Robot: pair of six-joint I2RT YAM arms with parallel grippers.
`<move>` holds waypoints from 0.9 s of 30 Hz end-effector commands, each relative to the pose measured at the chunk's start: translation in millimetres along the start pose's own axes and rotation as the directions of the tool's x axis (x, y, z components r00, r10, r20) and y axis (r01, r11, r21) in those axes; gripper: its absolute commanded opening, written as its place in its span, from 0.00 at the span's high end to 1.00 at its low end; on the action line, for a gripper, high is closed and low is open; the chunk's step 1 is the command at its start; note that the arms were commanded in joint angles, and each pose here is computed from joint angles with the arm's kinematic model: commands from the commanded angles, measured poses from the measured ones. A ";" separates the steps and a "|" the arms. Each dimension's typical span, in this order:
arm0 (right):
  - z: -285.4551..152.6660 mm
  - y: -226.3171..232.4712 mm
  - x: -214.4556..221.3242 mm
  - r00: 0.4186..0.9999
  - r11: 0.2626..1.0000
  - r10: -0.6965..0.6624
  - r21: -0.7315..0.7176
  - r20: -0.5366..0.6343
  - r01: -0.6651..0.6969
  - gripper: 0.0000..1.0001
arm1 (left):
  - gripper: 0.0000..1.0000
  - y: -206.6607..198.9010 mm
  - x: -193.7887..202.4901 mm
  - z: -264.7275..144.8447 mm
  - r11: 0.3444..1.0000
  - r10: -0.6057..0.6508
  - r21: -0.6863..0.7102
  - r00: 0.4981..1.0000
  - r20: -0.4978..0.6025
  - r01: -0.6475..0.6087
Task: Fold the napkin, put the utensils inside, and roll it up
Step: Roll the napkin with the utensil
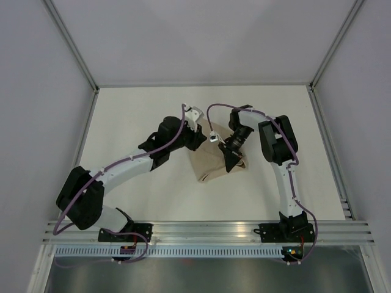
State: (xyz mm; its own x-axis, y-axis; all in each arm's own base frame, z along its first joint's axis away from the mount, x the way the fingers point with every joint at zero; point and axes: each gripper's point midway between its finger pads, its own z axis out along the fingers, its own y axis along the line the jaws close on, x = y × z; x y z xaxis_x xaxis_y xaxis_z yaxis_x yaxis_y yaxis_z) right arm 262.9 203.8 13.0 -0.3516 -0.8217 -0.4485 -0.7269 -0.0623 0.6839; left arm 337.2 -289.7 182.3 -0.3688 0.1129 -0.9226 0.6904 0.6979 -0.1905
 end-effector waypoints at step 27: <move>2.9 -42.0 -1.1 0.997 0.996 0.079 0.042 -0.002 -0.079 0.91 | 0.68 -107.6 99.9 35.6 0.698 0.711 -0.009 0.694 -0.114 -0.716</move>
State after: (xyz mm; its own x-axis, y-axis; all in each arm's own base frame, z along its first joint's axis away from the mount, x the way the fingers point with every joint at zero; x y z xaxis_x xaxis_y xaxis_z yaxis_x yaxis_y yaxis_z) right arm 274.2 210.8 12.1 -0.4705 -0.8108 -0.3484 -0.6538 0.0552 0.7546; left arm 243.3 -362.9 84.2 0.0679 0.6623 -0.7461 0.7665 0.4441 0.4640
